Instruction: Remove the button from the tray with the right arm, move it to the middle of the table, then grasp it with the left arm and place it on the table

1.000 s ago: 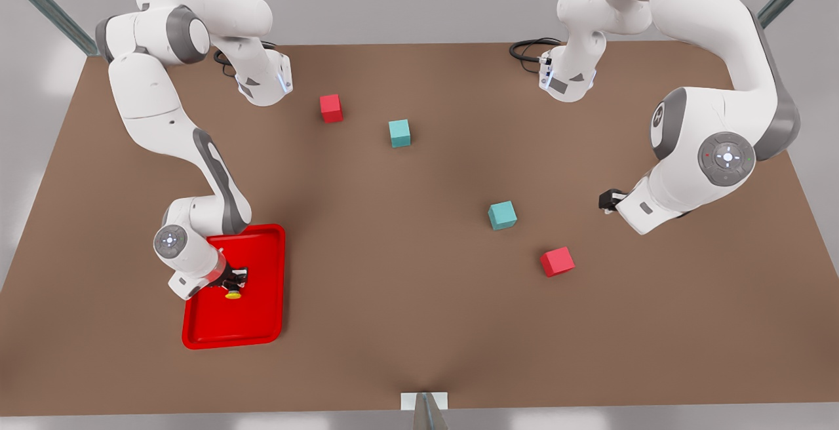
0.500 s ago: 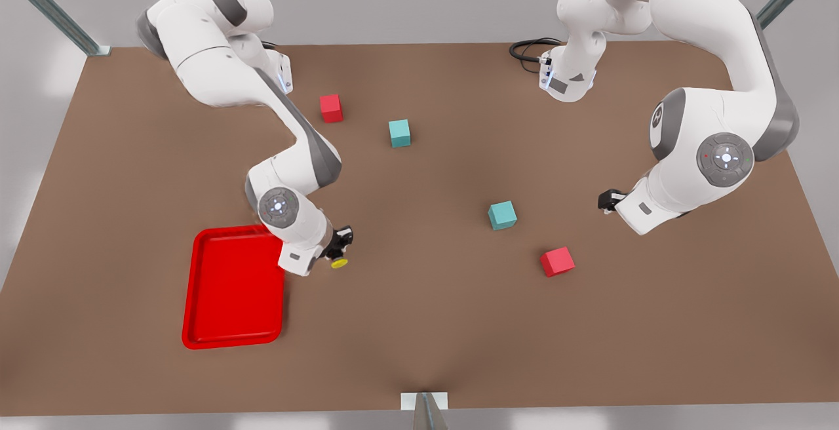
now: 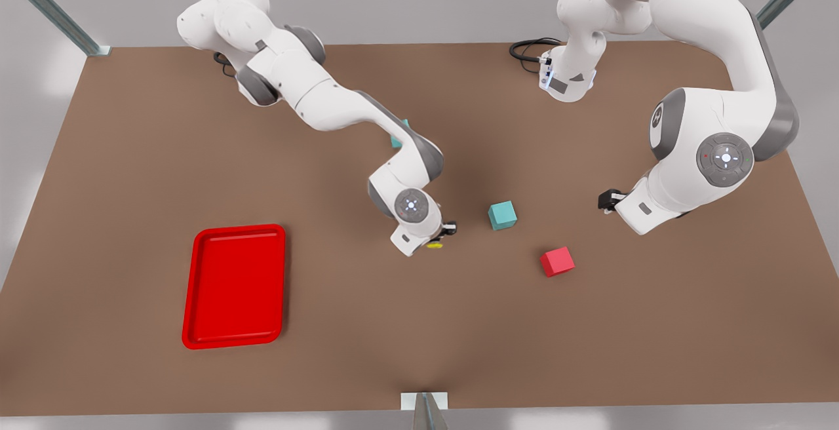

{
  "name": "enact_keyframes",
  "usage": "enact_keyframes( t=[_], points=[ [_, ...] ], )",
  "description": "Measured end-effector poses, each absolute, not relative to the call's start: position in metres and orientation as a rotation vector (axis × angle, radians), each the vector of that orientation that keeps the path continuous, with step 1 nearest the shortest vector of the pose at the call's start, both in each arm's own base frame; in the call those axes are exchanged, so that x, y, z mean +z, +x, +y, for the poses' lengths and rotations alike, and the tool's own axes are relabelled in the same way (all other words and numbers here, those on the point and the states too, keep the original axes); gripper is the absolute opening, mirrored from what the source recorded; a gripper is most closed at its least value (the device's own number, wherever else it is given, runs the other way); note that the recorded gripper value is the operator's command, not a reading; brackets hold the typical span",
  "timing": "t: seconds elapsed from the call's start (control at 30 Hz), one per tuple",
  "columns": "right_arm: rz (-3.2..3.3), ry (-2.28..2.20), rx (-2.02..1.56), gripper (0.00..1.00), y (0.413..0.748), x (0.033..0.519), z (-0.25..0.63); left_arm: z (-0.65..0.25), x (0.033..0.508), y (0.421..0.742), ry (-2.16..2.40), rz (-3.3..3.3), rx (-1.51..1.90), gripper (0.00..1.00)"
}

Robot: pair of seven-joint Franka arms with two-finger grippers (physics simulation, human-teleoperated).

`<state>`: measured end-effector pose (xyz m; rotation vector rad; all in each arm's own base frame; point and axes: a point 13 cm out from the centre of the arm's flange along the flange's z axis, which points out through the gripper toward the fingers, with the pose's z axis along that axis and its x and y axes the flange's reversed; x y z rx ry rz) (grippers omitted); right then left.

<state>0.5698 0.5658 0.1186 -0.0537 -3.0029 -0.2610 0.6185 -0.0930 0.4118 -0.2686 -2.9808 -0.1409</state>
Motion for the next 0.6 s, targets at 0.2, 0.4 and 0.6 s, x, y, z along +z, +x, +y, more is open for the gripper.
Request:
enact_keyframes(
  t=[0.2,0.4,0.6],
  points=[
    [-2.995,-0.218,-0.273,0.44,0.568,0.082,0.573,-0.093,0.411,0.619,-0.268,-2.98,-0.141,1.0],
    [-3.018,-0.291,-0.316,1.0,0.567,0.081,0.59,-0.093,0.411,0.619,-0.269,-2.981,-0.141,1.0],
    [-3.118,-0.423,-0.533,1.0,0.638,0.305,0.539,-0.099,0.405,0.619,-0.273,-2.972,-0.143,1.0]
  ],
)
